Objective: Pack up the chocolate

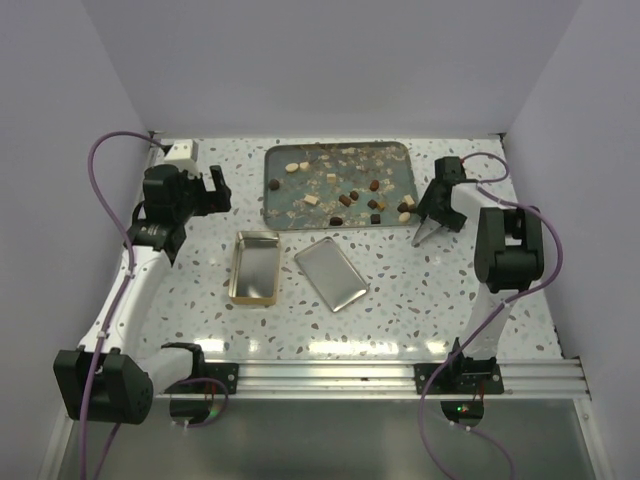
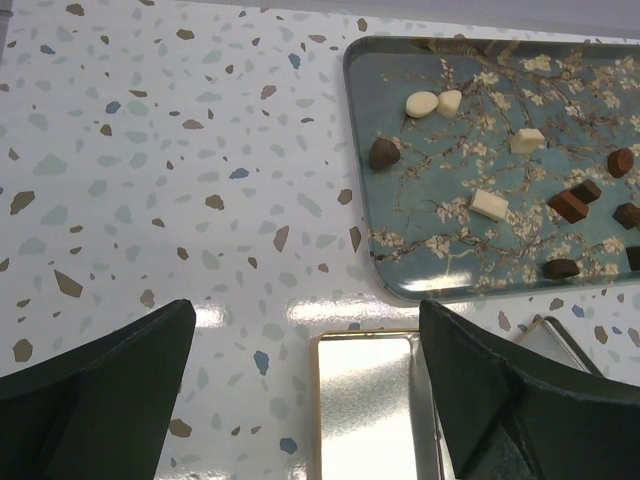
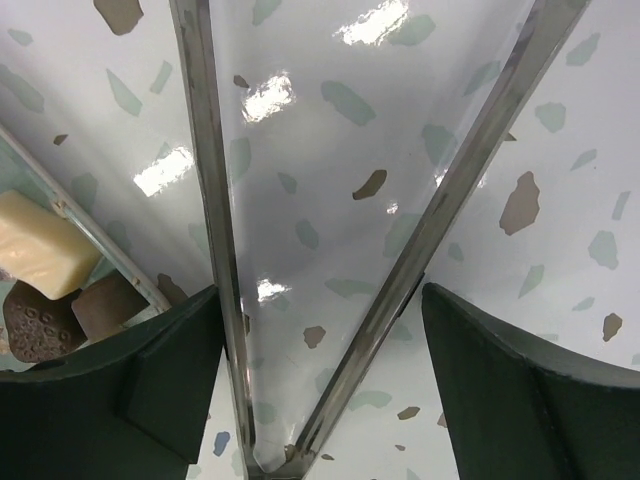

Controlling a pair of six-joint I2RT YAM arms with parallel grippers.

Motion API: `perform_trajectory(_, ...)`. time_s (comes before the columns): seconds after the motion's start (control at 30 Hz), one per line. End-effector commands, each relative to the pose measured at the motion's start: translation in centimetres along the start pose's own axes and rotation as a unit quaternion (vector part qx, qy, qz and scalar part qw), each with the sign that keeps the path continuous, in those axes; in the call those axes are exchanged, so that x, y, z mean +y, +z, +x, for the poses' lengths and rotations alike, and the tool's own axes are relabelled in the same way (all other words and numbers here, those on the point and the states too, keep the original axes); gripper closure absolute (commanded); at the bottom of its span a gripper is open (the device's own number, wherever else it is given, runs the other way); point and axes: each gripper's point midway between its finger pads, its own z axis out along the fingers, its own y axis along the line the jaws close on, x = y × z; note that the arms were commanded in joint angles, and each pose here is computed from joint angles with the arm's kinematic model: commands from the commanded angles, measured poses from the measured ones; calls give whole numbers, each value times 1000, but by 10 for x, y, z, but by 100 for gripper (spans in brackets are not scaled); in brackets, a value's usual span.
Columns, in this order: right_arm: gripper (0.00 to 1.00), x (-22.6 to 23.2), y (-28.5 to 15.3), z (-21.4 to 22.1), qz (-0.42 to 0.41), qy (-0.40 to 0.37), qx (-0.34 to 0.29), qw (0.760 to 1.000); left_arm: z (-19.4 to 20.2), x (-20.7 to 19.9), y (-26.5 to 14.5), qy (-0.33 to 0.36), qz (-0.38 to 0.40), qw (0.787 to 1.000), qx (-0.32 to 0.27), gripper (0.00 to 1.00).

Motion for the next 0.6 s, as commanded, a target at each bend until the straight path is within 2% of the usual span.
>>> perform_trajectory(0.0,20,-9,10,71,-1,-18,113,993,-12,-5,-8,-7,13,1000,-22,0)
perform_trajectory(0.2,36,-9,16,76,-4,-42,121,992,-10,-4,-9,-3,12,1000,-21,0)
perform_trajectory(0.23,39,-10,17,77,-3,-45,122,991,-10,-4,-10,-2,12,1000,-22,0)
perform_trajectory(0.27,46,-11,17,78,-2,-49,125,991,-10,-4,-10,-3,11,1000,-22,0)
perform_trajectory(0.37,54,-16,11,74,6,-59,120,991,-11,-4,-12,-3,12,1000,-24,0)
perform_trajectory(0.57,54,-26,-32,55,-4,-74,81,994,-14,-1,-16,2,2,1000,-30,0)
